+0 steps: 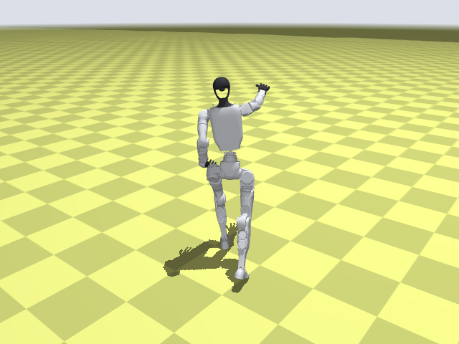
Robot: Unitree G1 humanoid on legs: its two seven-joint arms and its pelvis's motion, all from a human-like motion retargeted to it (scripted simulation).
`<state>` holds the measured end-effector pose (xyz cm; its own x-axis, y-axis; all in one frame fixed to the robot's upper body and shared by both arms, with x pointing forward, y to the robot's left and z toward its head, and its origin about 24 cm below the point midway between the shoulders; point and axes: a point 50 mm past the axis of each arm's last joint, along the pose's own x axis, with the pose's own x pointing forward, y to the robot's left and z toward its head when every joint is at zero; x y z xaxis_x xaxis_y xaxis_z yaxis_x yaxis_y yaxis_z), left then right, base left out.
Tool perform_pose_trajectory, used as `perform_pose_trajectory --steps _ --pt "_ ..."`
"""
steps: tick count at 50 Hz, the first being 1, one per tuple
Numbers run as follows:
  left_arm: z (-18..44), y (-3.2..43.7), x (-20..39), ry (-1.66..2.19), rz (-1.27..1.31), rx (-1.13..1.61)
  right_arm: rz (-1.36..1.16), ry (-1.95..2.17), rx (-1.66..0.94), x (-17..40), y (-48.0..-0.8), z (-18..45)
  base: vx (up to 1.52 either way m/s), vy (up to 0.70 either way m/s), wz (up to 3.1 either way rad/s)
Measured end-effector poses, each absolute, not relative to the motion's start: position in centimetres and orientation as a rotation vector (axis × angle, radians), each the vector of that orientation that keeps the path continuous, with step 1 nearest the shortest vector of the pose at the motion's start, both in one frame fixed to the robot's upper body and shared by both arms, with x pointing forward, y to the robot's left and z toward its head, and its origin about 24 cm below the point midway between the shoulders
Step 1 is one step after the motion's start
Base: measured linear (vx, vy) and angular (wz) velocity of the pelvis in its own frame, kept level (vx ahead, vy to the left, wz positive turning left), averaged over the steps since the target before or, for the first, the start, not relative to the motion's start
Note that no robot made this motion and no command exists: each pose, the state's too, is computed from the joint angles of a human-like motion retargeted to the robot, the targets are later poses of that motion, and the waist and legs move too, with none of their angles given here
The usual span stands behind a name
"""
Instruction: Kungfu
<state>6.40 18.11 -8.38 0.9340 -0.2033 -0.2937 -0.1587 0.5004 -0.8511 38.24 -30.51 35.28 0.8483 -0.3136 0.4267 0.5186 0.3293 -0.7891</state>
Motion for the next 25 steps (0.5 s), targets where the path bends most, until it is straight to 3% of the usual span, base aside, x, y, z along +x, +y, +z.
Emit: perform_pose_trajectory --steps 2,6,9,12,16,21,25 --pt "-7.3 19.0 7.0 0.309 0.031 -0.944 -0.641 -0.058 -1.161 37.6 -32.2 36.0 -0.32 -0.29 -0.26" --pt "-5.7 17.8 8.5 0.292 -0.224 -0.899 -0.707 -0.431 -1.159 37.0 -30.2 38.3 -0.24 -0.17 0.36" --pt "-5.1 18.7 8.9 0.301 -0.277 -0.874 -0.696 -0.723 -1.177 37.5 -27.2 36.8 0.16 0.00 0.37" --pt "-4.2 20.7 10.4 0.291 -0.259 -0.729 -0.656 -0.689 -1.107 38.5 -26.4 34.0 0.19 -0.03 -0.24" --pt "-2.7 25.0 14.6 0.287 -0.166 -0.391 -0.423 -0.666 -0.923 38.9 -24.8 31.6 0.35 -0.03 -0.62" --pt "-0.3 28.7 22.0 0.172 0.038 0.113 0.057 -0.951 -0.534 37.1 -17.7 31.1 0.43 0.11 -0.08" --pt "3.2 27.4 29.2 0.037 0.011 0.173 0.348 -1.151 -0.159 34.0 -11.6 32.4 0.53 0.06 0.95"
